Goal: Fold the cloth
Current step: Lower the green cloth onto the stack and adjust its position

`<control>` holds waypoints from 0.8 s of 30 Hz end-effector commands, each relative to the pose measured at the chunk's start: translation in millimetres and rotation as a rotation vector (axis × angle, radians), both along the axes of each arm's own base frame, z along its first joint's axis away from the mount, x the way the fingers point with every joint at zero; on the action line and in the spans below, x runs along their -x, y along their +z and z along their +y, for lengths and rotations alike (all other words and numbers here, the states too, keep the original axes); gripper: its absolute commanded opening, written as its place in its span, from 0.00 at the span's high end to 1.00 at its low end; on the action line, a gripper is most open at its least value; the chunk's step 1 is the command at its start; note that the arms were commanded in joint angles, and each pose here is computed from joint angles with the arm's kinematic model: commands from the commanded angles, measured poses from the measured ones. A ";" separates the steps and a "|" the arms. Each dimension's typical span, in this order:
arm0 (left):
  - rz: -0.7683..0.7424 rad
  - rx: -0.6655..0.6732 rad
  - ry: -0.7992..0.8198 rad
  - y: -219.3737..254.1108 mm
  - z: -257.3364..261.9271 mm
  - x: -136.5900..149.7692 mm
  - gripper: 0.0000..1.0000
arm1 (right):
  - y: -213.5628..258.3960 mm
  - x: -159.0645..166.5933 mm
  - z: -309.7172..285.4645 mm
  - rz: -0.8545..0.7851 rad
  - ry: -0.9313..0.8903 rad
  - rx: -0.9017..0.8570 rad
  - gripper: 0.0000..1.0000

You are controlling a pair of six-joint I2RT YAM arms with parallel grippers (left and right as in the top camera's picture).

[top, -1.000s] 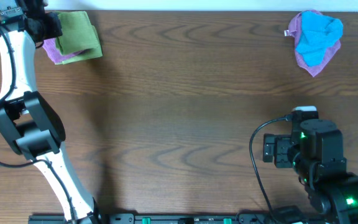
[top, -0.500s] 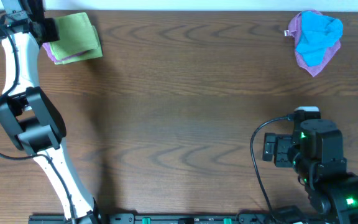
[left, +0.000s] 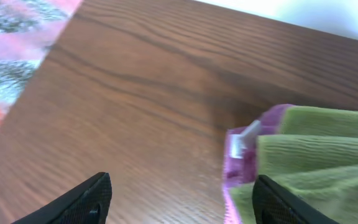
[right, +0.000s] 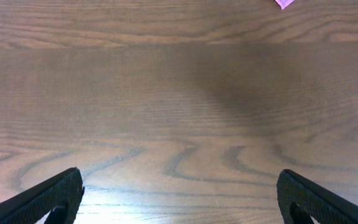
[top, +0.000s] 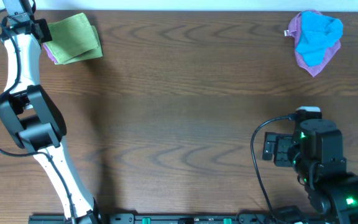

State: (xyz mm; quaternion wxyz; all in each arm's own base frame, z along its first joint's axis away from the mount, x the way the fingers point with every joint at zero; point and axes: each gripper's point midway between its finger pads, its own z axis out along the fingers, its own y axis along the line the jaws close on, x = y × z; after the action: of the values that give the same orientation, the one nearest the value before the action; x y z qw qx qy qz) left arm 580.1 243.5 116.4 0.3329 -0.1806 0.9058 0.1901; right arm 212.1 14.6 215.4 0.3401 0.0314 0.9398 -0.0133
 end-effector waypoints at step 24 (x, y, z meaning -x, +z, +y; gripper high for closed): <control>0.252 -0.373 -0.120 3.6 -58.5 -6.9 0.94 | 3.1 -4.1 -6.4 -0.021 -0.032 0.018 0.01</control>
State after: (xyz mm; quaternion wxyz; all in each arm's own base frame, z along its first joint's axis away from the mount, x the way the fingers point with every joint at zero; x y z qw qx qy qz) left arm 594.1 170.8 131.3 0.2913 -0.0482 0.9047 0.3072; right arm 215.6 13.2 218.6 0.3496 0.0346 0.9361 -0.0166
